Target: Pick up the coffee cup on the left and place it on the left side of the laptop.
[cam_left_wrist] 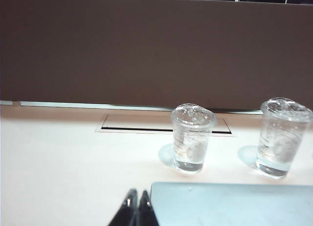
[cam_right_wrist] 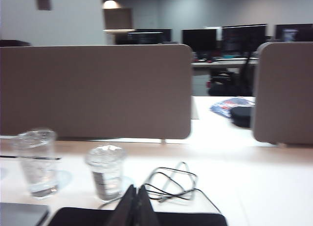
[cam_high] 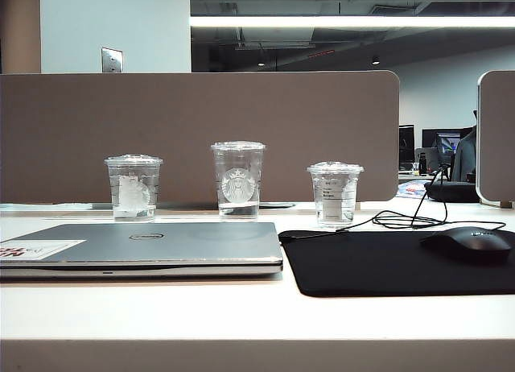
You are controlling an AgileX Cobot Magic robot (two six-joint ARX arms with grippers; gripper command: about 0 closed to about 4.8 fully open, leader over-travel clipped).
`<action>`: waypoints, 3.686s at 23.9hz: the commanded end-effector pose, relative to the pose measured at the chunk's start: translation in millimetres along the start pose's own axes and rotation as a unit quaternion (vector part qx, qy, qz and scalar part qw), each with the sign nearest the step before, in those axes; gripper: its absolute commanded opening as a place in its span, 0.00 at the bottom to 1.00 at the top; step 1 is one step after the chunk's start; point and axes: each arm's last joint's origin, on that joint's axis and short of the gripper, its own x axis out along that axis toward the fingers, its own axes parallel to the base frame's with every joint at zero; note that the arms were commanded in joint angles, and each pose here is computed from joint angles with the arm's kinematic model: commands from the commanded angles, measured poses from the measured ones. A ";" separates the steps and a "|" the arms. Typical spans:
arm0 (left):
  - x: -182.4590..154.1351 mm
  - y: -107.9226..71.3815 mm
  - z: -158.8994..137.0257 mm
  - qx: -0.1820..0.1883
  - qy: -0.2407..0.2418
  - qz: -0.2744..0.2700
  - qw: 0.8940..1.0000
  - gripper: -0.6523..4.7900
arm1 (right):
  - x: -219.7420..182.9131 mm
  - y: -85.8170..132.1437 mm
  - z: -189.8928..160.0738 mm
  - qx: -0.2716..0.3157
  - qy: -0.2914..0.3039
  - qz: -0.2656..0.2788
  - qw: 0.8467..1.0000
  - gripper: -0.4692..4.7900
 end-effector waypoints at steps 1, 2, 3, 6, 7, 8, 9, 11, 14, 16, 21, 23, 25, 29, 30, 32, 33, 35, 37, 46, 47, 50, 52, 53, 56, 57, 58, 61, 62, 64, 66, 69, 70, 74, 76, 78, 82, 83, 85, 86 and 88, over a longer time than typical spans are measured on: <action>17.3 -1.3 15.5 -0.009 -0.020 -0.010 1.000 0.11 | 7.9 2.9 18.4 0.002 0.000 0.050 0.999 0.08; 24.3 -1.8 18.1 -0.016 -0.016 -0.012 1.000 0.11 | 12.3 3.4 24.9 0.002 0.004 0.061 0.998 0.08; 29.2 -2.2 20.0 -0.021 -0.011 -0.014 1.000 0.11 | 14.5 3.6 28.3 0.002 0.006 0.064 0.998 0.08; 47.9 -7.4 27.5 -0.026 0.005 -0.030 0.999 0.11 | 27.0 6.0 40.7 0.006 0.020 0.107 0.994 0.08; 55.4 -12.0 30.5 -0.026 0.011 -0.042 0.999 0.11 | 32.0 7.6 41.5 0.009 0.029 0.119 0.992 0.08; 58.6 -14.4 31.6 -0.026 0.014 -0.048 0.998 0.11 | 34.2 8.8 41.3 0.011 0.033 0.125 0.992 0.08; 65.7 -19.6 34.1 -0.027 0.020 -0.061 0.998 0.11 | 37.8 12.6 41.5 0.016 0.040 0.144 0.989 0.08; 72.8 -24.1 35.7 -0.027 0.027 -0.070 0.997 0.11 | 39.7 16.8 40.8 0.020 0.044 0.151 0.987 0.08; 87.7 -30.9 33.5 -0.050 0.037 -0.072 0.995 0.11 | 43.8 31.9 35.6 0.029 0.067 0.170 0.983 0.08; 92.6 -31.5 28.9 -0.071 0.047 -0.067 0.994 0.11 | 43.5 42.0 32.9 0.032 0.080 0.190 0.978 0.08; 101.2 -33.0 23.3 -0.076 0.048 -0.067 0.994 0.11 | 40.6 60.7 29.9 0.032 0.097 0.207 0.973 0.08; 107.7 -34.4 18.1 -0.076 0.051 -0.073 0.993 0.11 | 39.6 66.4 29.2 0.034 0.100 0.228 0.968 0.08; 116.3 -36.2 8.2 -0.074 0.066 -0.072 0.992 0.11 | 38.9 72.2 28.4 0.034 0.104 0.246 0.963 0.08; 133.9 -41.0 -9.6 -0.076 0.070 -0.083 0.991 0.11 | 38.0 77.7 27.0 0.033 0.110 0.264 0.958 0.08; 137.1 -42.1 -11.6 -0.077 0.062 -0.090 0.991 0.11 | 38.1 77.5 27.0 0.033 0.110 0.262 0.958 0.08; 144.7 -48.5 -18.7 -0.079 0.048 -0.105 0.990 0.11 | 38.1 77.5 26.8 0.033 0.111 0.261 0.958 0.08; 147.3 -50.3 -22.8 -0.079 0.049 -0.107 0.990 0.11 | 38.1 77.4 26.9 0.033 0.110 0.261 0.958 0.08; 154.8 -53.9 -36.0 -0.075 0.067 -0.110 0.989 0.11 | 38.1 77.5 26.8 0.033 0.111 0.261 0.958 0.08; 163.8 -56.8 -48.3 -0.073 0.090 -0.109 0.987 0.11 | 38.1 77.5 26.8 0.033 0.111 0.261 0.958 0.08; 210.6 -66.2 -73.7 -0.070 0.126 -0.091 0.985 1.00 | 37.5 77.4 24.6 0.029 0.121 0.262 0.957 0.08; 214.4 -66.4 -74.1 -0.069 0.124 -0.080 0.987 1.00 | 37.2 77.4 23.6 0.027 0.126 0.263 0.956 0.08; 227.0 -69.8 -74.9 -0.071 0.115 -0.054 0.989 1.00 | 36.0 77.6 19.7 0.021 0.146 0.270 0.952 0.08; 235.9 -72.1 -76.6 -0.072 0.112 -0.054 0.990 1.00 | 35.6 78.0 18.7 0.020 0.151 0.276 0.949 0.08; 239.5 -73.3 -77.5 -0.072 0.112 -0.055 0.990 1.00 | 35.5 78.0 18.7 0.020 0.151 0.277 0.949 0.08; 252.6 -80.3 -80.8 -0.073 0.109 -0.048 0.990 1.00 | 35.4 78.2 18.7 0.021 0.151 0.281 0.948 0.08; 255.1 -81.8 -81.7 -0.077 0.109 -0.048 0.990 1.00 | 35.4 78.2 18.7 0.021 0.151 0.281 0.947 0.08; 257.3 -84.1 -82.6 -0.077 0.109 -0.050 0.990 1.00 | 35.4 78.2 18.5 0.020 0.151 0.281 0.947 0.08; 265.4 -88.5 -89.8 -0.073 0.109 -0.013 0.991 1.00 | 35.4 78.2 18.5 0.020 0.152 0.281 0.947 0.08; 266.8 -89.8 -92.2 -0.072 0.110 -0.009 0.991 1.00 | 35.4 78.2 18.5 0.020 0.152 0.282 0.947 0.08; 271.5 -90.7 -100.0 -0.070 0.116 -0.005 0.991 1.00 | 35.3 78.3 18.4 0.020 0.152 0.282 0.947 0.08; 277.0 -92.1 -107.4 -0.069 0.118 -0.005 0.991 1.00 | 35.3 78.3 18.4 0.020 0.152 0.282 0.947 0.08; 286.3 -94.4 -115.8 -0.066 0.114 -0.006 0.991 1.00 | 35.3 78.3 18.4 0.020 0.152 0.282 0.947 0.08; 290.4 -95.3 -118.4 -0.066 0.114 -0.005 0.991 1.00 | 35.3 78.3 18.4 0.020 0.152 0.282 0.947 0.08; 303.7 -98.2 -128.3 -0.062 0.113 0.005 0.992 1.00 | 35.3 78.3 18.4 0.021 0.152 0.284 0.947 0.08; 305.9 -97.4 -130.3 -0.054 0.112 0.020 0.992 1.00 | 35.3 78.3 18.3 0.020 0.152 0.284 0.947 0.08; 307.8 -92.2 -132.3 -0.055 0.107 0.022 0.993 1.00 | 35.3 78.3 18.4 0.021 0.152 0.283 0.947 0.08; 310.3 -80.2 -135.4 -0.054 0.111 0.033 0.992 1.00 | 35.3 78.2 18.2 0.020 0.153 0.283 0.947 0.08; 311.0 -76.8 -135.5 -0.054 0.111 0.034 0.992 1.00 | 35.3 78.2 18.2 0.020 0.153 0.283 0.947 0.08; 311.8 -73.3 -135.5 -0.056 0.112 0.028 0.992 1.00 | 35.3 78.2 18.2 0.020 0.153 0.283 0.947 0.08; 312.1 -72.2 -135.9 -0.057 0.114 0.018 0.992 1.00 | 35.3 78.2 18.2 0.020 0.153 0.283 0.947 0.08; 312.3 -71.3 -136.1 -0.046 0.115 0.011 0.992 1.00 | 35.5 78.4 18.0 0.020 0.153 0.283 0.947 0.08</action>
